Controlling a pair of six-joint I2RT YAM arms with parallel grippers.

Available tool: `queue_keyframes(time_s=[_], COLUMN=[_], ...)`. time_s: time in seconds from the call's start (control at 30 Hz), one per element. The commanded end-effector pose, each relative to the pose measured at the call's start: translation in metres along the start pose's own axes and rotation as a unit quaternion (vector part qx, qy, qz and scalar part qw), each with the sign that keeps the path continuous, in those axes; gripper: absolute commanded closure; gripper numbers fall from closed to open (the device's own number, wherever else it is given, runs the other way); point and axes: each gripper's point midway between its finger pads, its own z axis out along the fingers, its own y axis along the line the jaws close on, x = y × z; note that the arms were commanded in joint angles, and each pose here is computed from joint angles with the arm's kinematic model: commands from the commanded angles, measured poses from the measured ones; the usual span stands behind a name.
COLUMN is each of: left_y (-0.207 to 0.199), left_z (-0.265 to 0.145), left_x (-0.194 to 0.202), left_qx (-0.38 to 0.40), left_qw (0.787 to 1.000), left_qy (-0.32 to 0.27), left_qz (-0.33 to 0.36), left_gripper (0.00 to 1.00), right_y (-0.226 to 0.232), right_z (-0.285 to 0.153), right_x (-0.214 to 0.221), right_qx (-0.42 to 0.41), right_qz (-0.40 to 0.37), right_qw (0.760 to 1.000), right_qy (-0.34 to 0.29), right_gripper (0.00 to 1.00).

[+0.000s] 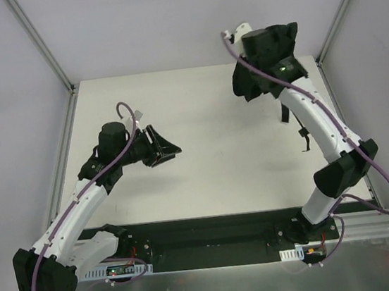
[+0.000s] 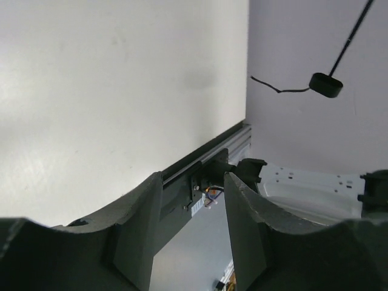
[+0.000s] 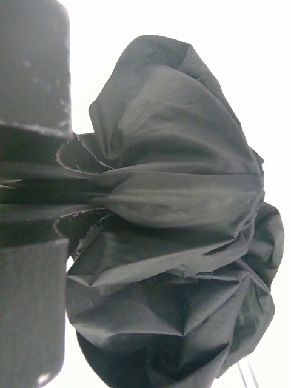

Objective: Put away the umbrella

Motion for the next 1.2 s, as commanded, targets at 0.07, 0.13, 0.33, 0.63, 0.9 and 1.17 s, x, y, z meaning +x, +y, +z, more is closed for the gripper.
queue_keyframes(time_s=[0.07,0.13,0.33,0.63,0.9,1.17], left_y=[0.057,0.075,0.118,0.145,0.145,0.118], left_z=[-0.026,-0.035,-0.047,-0.045,-0.030,0.014], left_x=[0.004,0.007,0.024,0.045,0.040,0.009], left_qx=[-0.085,-0.103,-0.149,-0.166,-0.145,-0.085], left_qw=[0.988,0.982,0.959,0.929,0.925,0.950], left_qy=[-0.080,-0.100,-0.134,-0.137,-0.126,-0.094], left_qz=[-0.100,-0.126,-0.201,-0.300,-0.329,-0.286], left_gripper=[0.59,0.59,0.58,0.61,0.24,0.10], right_y=[0.069,0.119,0.266,0.372,0.423,0.421], right_z=[0.013,0.018,0.013,-0.020,-0.059,-0.070], right_x=[-0.008,0.007,0.080,0.190,0.259,0.279], right_qx=[0.159,0.163,0.066,-0.212,-0.483,-0.586], right_qz=[-0.185,-0.226,-0.276,-0.257,-0.163,-0.088], right_qw=[0.969,0.960,0.958,0.943,0.845,0.768], right_qy=[-0.030,-0.029,-0.035,0.025,0.163,0.241], right_gripper=[1.00,1.00,1.00,1.00,1.00,1.00])
